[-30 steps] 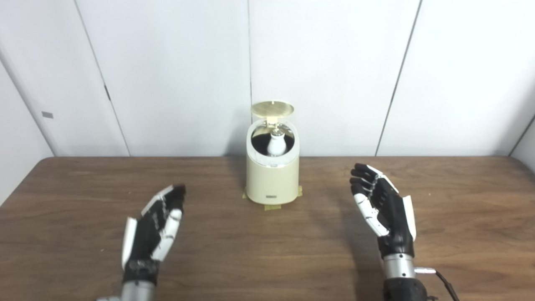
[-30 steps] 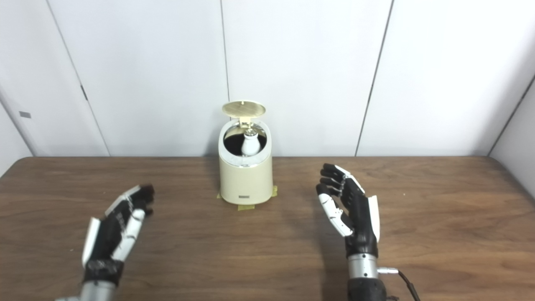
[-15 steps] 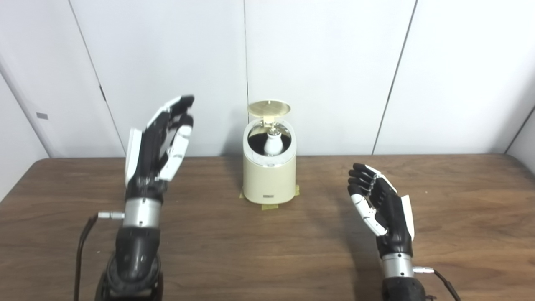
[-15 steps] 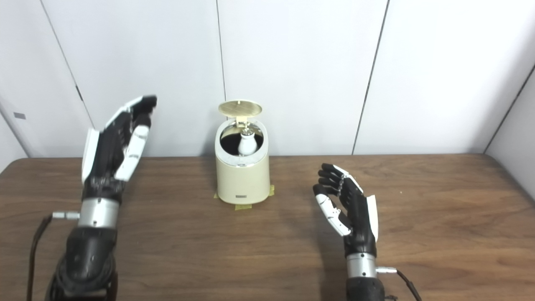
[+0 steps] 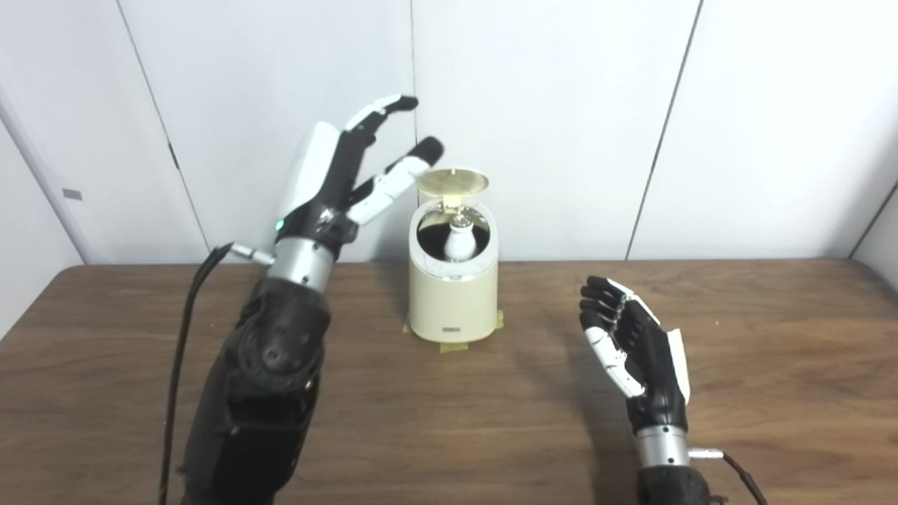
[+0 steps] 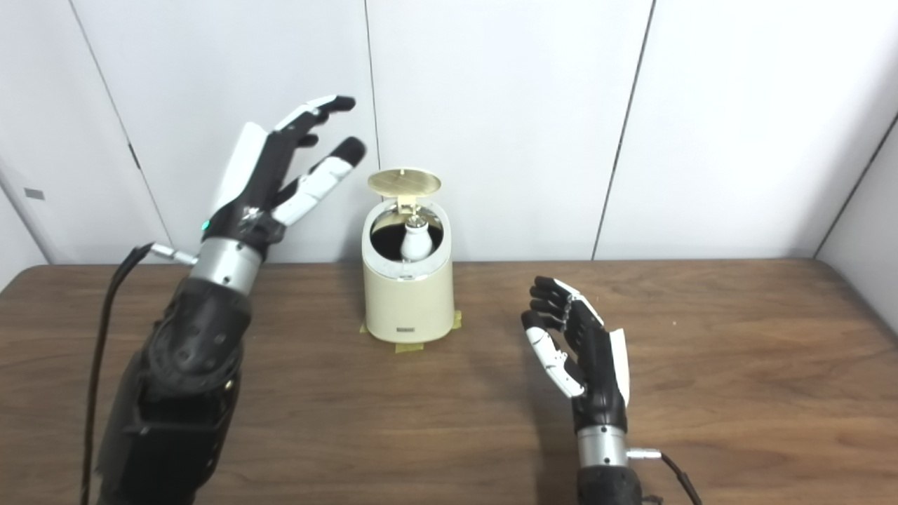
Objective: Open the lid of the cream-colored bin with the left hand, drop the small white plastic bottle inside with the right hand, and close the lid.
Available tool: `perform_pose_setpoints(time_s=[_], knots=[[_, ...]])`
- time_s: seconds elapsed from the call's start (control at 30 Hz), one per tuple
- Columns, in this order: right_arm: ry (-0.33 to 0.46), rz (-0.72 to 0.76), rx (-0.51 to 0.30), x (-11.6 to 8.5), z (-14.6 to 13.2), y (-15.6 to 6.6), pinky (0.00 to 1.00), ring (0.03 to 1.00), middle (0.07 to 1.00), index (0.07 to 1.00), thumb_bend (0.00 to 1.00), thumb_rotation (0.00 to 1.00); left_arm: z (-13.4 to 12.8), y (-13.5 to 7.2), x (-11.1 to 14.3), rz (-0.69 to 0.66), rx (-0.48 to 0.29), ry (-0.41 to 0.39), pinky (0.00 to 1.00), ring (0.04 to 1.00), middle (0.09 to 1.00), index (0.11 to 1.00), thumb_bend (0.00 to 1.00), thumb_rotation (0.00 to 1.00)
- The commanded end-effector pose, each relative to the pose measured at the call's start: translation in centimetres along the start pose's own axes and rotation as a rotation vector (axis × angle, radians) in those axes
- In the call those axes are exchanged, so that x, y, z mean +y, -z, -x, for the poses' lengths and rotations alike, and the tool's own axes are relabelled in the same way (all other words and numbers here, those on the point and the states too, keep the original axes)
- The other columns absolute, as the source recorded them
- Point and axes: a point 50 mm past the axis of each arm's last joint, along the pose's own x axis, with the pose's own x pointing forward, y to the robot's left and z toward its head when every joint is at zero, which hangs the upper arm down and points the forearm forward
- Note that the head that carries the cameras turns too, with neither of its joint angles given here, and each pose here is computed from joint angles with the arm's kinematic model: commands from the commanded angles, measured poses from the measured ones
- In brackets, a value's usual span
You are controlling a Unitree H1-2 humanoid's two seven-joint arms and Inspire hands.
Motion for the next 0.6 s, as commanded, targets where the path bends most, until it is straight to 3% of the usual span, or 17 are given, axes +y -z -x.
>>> perform_pose_setpoints(time_s=[0.0, 0.17, 0.37, 0.57], knots=[[-0.018, -0.003, -0.082, 0.3, -1.2, -1.5, 0.65, 0.718, 0.738, 0.743, 0.32, 0.55, -1.9, -2.3, 0.6, -0.076, -0.063, -0.012, 1.0, 0.998, 0.958, 0.921, 0.91, 0.99], [-0.025, -0.011, -0.085, 0.5, -1.1, -1.3, 0.65, 0.717, 0.735, 0.74, 0.31, 0.54, -3.4, -2.7, -0.6, -0.143, -0.048, 0.009, 1.0, 1.0, 0.936, 0.898, 0.92, 0.94], [-0.035, -0.015, -0.067, 0.8, -0.9, -1.3, 0.65, 0.717, 0.731, 0.739, 0.27, 0.52, -4.9, -2.6, -1.6, -0.223, -0.003, 0.045, 1.0, 1.0, 0.933, 0.898, 0.94, 0.97], [-0.047, -0.029, -0.063, 1.3, -0.6, -1.1, 0.64, 0.708, 0.712, 0.712, 0.26, 0.44, -6.2, -2.8, -2.6, -0.352, 0.019, 0.066, 1.0, 1.0, 0.892, 0.883, 0.94, 0.93]])
